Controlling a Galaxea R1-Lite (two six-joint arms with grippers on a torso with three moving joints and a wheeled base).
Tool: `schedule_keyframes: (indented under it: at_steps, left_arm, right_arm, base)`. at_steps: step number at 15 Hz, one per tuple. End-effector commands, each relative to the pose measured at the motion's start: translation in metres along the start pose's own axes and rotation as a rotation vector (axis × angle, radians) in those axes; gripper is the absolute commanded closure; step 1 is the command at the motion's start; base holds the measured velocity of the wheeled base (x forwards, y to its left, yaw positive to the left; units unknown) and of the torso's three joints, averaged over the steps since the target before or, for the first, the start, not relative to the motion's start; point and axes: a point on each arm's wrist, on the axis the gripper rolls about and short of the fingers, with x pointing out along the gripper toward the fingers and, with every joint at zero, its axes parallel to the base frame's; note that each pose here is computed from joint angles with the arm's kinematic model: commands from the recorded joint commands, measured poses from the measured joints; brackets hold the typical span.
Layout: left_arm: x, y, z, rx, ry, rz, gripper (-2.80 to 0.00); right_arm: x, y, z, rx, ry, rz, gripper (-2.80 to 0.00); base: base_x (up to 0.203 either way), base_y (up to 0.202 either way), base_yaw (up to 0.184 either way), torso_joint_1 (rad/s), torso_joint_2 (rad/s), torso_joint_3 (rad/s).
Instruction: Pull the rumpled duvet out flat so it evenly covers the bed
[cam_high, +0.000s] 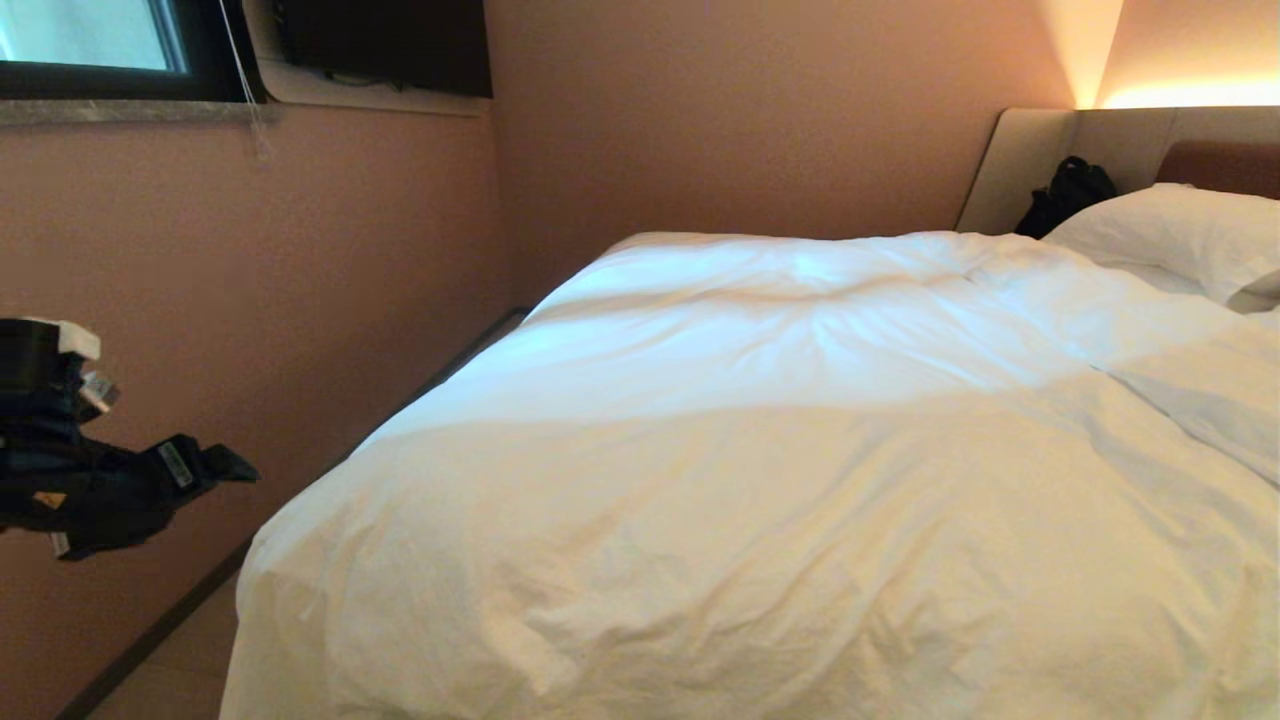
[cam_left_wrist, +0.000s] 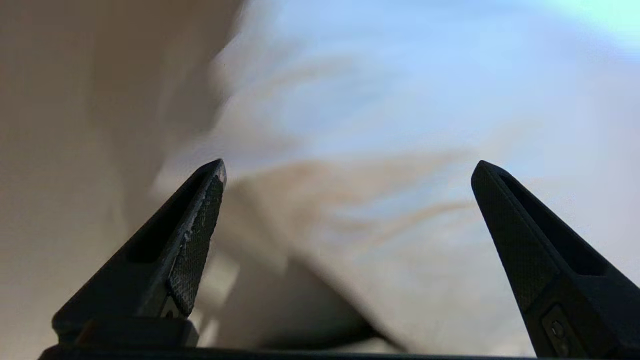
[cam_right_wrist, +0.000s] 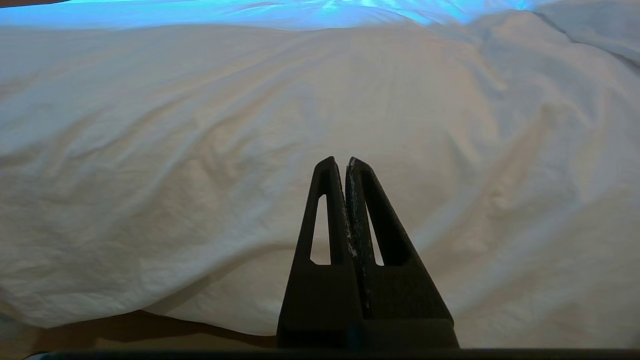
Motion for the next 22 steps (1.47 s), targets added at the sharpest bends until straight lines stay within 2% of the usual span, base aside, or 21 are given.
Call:
schedule_keyframes:
  at_steps: [1,2,4,5,7,10,11,14,15,18,22]
  left_arm:
    - [-0.016,-0.028,-0.009,0.076,-0.084,-0.101,-2.80]
    - [-0.020,-0.037,-0.013,0.101,-0.090,-0.124,0.00]
    - [-0.023,-0.047,-0.018,0.128,-0.116,-0.116,0.00]
    - [-0.023,-0.056,-0.022,0.148,-0.173,-0.100,0.00]
    - [-0.021,-0.068,-0.028,0.165,-0.323,-0.082,0.00]
    - [-0.024,-0.083,-0.034,0.212,-0.587,-0.139,0.00]
    - [-0.025,-0.086,-0.036,0.223,-0.654,-0.155,0.00]
    - [-0.031,-0.097,-0.029,0.223,-0.920,-0.195,0.00]
    - [-0.033,-0.101,-0.033,0.251,-0.943,-0.195,0.00]
    - [-0.049,-0.115,-0.042,0.264,-0.949,-0.267,0.00]
    - [-0.080,-0.140,-0.058,0.294,-0.895,-0.360,0.00]
  right_arm:
    - [0.000,0.000,0.000,-0.001,0.001,0.001,0.00]
    - [0.000,0.000,0.000,-0.001,0.001,0.001,0.00]
    - [0.000,0.000,0.000,-0.001,0.001,0.001,0.00]
    - [0.000,0.000,0.000,-0.001,0.001,0.000,0.00]
    - [0.000,0.000,0.000,-0.001,0.001,0.001,0.00]
    - [0.000,0.000,0.000,-0.001,0.001,0.001,0.00]
    - [0.000,0.000,0.000,-0.001,0.001,0.001,0.00]
    - [0.000,0.000,0.000,-0.001,0.001,0.001,0.00]
    - [0.000,0.000,0.000,-0.001,0.001,-0.001,0.00]
    - [0.000,0.000,0.000,-0.001,0.001,0.001,0.00]
    - [0.000,0.000,0.000,-0.001,0.001,0.001,0.00]
  base:
    - [0.000,0.000,0.000,0.000,0.00,0.000]
    - [0.000,0.000,0.000,0.000,0.00,0.000]
    - [0.000,0.000,0.000,0.000,0.00,0.000]
    - [0.000,0.000,0.000,0.000,0.00,0.000]
    - [0.000,0.000,0.000,0.000,0.00,0.000]
    - [0.000,0.000,0.000,0.000,0.00,0.000]
    - [0.000,0.000,0.000,0.000,0.00,0.000]
    - [0.000,0.000,0.000,0.000,0.00,0.000]
    - [0.000,0.000,0.000,0.000,0.00,0.000]
    - [0.000,0.000,0.000,0.000,0.00,0.000]
    - [0.000,0.000,0.000,0.000,0.00,0.000]
